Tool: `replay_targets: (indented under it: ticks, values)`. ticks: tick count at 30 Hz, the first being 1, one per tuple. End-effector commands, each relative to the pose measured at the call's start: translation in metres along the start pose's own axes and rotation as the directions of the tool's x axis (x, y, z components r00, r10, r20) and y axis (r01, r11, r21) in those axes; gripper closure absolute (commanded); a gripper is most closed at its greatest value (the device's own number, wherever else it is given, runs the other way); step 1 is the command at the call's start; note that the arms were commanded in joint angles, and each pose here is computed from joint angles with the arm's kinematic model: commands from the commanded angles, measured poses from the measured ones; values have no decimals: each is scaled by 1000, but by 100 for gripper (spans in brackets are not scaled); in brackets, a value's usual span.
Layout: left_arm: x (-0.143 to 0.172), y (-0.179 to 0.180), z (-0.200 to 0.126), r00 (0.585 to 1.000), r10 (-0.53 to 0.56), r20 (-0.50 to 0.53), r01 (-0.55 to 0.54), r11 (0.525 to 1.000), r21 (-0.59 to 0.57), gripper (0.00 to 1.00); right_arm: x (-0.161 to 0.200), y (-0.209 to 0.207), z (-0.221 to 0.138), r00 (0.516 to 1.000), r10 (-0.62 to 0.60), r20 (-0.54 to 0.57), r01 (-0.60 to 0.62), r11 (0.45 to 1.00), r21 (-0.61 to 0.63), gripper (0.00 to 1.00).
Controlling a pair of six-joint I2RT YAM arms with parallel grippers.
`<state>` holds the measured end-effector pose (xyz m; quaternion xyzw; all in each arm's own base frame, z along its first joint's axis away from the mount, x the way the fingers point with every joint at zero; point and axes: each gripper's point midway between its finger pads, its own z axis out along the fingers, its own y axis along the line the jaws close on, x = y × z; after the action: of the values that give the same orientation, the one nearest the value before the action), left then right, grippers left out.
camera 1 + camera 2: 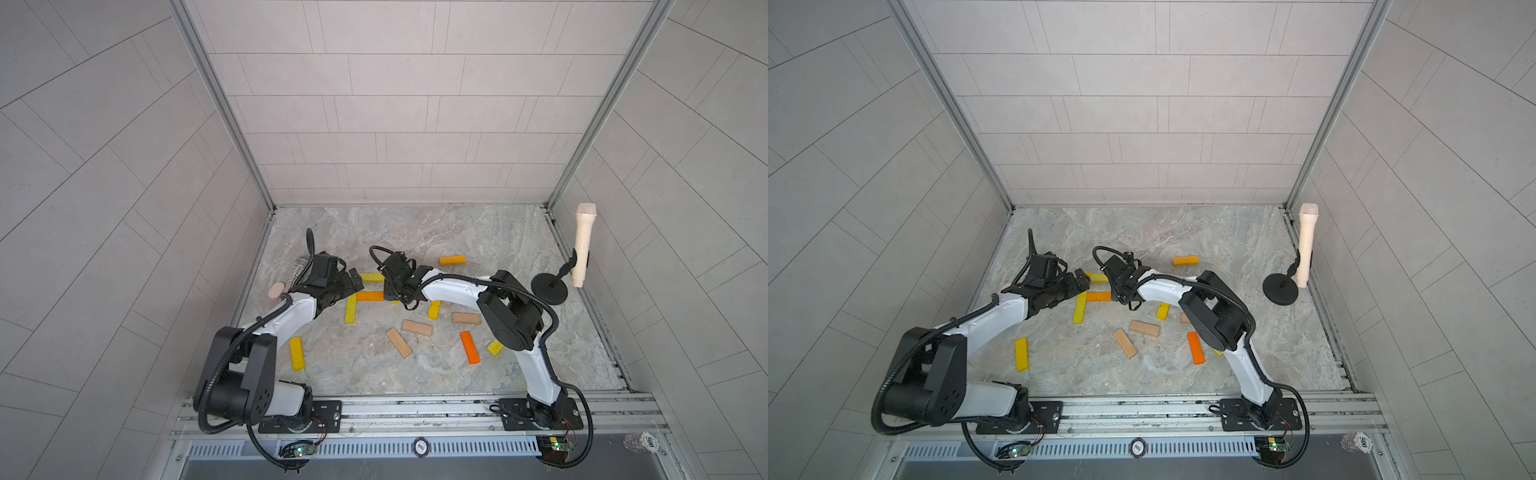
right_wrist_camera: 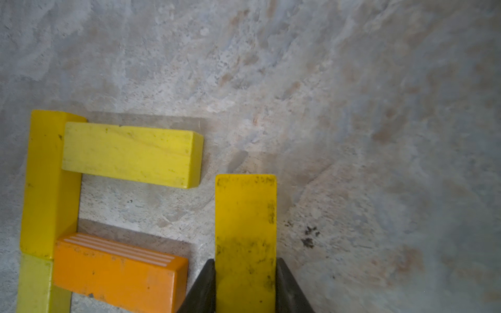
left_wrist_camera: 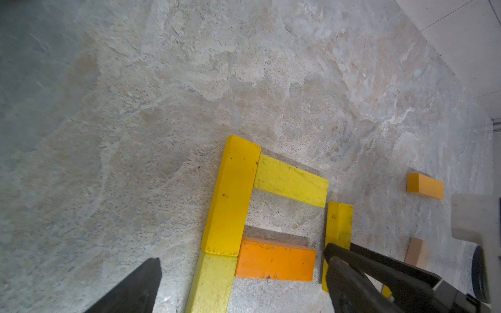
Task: Assemble the number 8 with building blocks
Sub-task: Assemble the building block at the center of the board.
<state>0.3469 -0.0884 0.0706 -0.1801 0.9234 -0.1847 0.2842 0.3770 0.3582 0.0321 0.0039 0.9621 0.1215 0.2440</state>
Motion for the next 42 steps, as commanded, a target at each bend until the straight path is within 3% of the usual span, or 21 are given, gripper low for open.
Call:
replay_targets:
  ticks: [1,16,26,42]
  values:
    - [-12,-8,3,1000,9,9,-9,1000,26,0,0,-1,6,999,51,-3,-51,999,14,64]
    - [-11,-15,15,1000,15,-21,-13,997,70,0,-2,5,13,995,98,0,-98,995,-3,59]
    - [-10,-15,17,1000,11,-26,-9,997,74,0,-4,-1,15,992,122,12,-122,992,7,66]
    - [-9,-16,19,999,10,-33,-8,997,81,0,-5,1,24,990,143,5,-142,990,-8,65]
